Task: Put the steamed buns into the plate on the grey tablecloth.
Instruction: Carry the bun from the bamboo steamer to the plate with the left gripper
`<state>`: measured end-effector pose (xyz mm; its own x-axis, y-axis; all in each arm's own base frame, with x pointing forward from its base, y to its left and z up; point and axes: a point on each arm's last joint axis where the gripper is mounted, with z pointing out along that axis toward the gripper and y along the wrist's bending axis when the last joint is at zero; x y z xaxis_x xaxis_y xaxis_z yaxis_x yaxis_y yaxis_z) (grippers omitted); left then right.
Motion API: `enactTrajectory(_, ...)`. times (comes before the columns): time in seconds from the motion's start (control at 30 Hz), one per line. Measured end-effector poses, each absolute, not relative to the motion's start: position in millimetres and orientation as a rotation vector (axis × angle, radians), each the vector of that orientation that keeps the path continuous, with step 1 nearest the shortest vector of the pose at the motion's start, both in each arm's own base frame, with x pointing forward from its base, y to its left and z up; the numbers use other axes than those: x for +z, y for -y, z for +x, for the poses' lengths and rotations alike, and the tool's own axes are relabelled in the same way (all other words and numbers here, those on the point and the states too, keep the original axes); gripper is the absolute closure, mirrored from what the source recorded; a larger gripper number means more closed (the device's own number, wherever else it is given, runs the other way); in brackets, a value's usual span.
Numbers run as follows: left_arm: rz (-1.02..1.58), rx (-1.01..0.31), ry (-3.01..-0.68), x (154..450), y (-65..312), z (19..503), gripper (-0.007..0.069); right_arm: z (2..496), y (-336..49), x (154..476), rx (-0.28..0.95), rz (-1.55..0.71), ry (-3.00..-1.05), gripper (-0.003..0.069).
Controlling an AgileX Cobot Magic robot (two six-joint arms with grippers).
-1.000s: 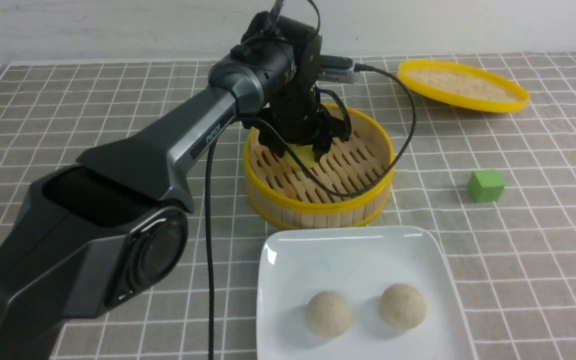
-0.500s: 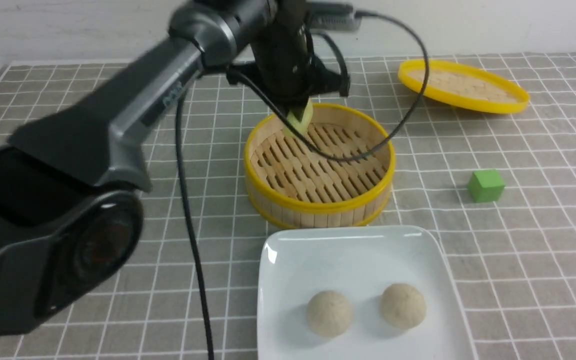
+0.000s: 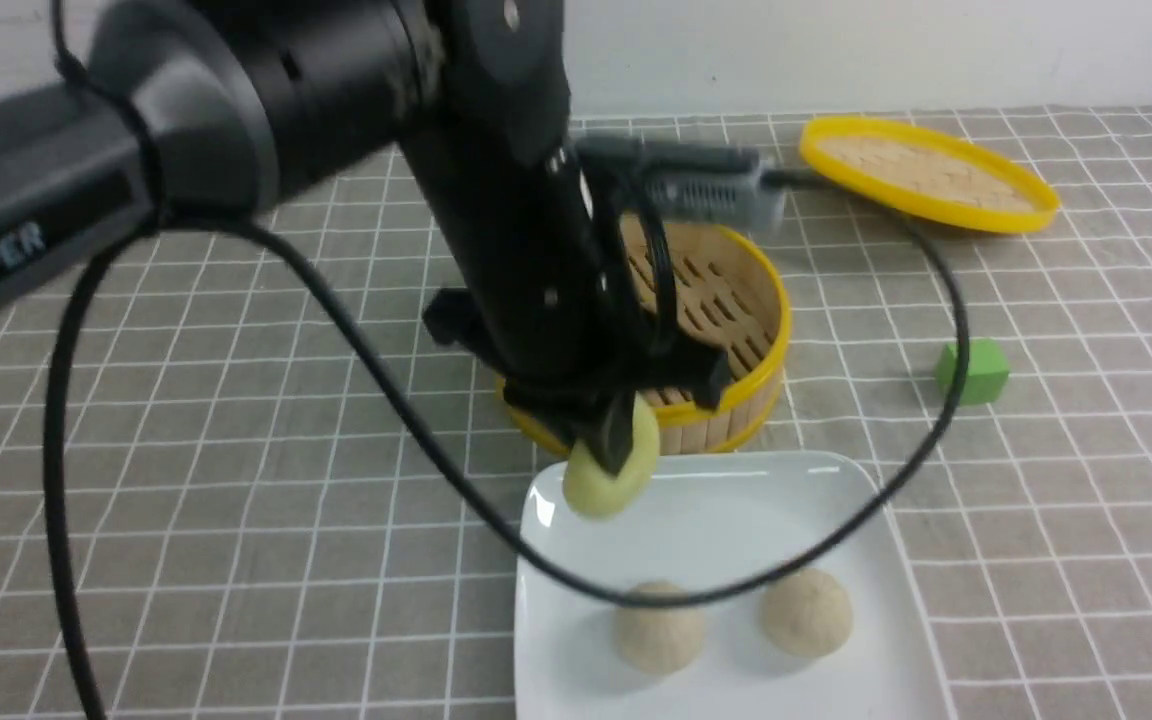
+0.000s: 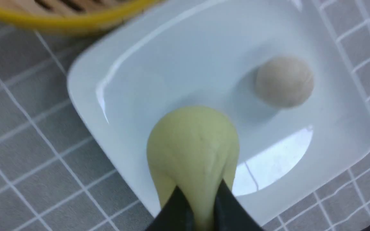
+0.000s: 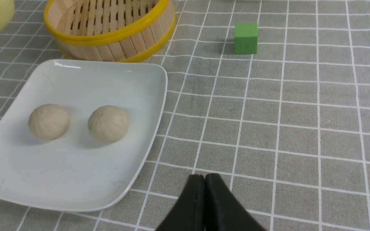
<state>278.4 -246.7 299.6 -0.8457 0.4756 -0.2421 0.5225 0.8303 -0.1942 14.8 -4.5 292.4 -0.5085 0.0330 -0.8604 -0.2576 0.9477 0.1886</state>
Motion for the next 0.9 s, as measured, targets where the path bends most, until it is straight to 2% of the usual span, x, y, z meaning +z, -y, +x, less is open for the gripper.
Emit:
enactTrajectory(0.03, 0.782, -0.384, -2.811, 277.4, 254.5, 275.4, 0.0594, 14.8, 4.5, 292.4, 0.359, -0.159, -2.077, 0.0647)
enactTrajectory(0.07, 0.785, -0.388, -2.797, 269.9, 258.7, 275.1, 0.0593, 14.8, 4.5, 292.4, 0.359, -0.159, -2.077, 0.0646)
enactTrajectory(0.33, 0.807, -0.399, -2.716, 230.3, 287.7, 282.7, 0.0543, 14.3, 4.1, 291.8, 0.366, -0.159, -2.085, 0.0638)
enactTrajectory(0.5, 0.787, -0.349, -2.767, 202.3, 292.2, 289.4, 0.0419, 13.6, 2.8, 291.6, 0.387, -0.159, -2.091, 0.0634)
enactTrajectory(0.63, 0.783, -0.341, -2.778, 197.1, 292.7, 290.2, 0.0312, 11.2, 4.0, 296.2, 0.391, -0.157, -2.086, 0.0631)
enactTrajectory(0.7, 0.778, -0.345, -2.78, 197.1, 292.9, 290.1, 0.0237, 5.1, 8.1, 308.3, 0.386, -0.161, -2.066, 0.0629)
enactTrajectory(0.73, 0.778, -0.344, -2.779, 197.1, 292.9, 290.2, 0.0231, 3.9, 8.9, 311.2, 0.386, -0.16, -2.057, 0.0629)
enactTrajectory(0.8, 0.775, -0.353, -2.768, 202.2, 292.3, 289.5, 0.0165, -6.4, 15.9, 329.7, 0.374, -0.169, -2.015, 0.0629)
enactTrajectory(0.9, 0.771, -0.366, -2.75, 210.1, 291.2, 288.3, 0.0134, -14.4, 22.1, 344.2, 0.364, -0.164, -1.972, 0.0629)
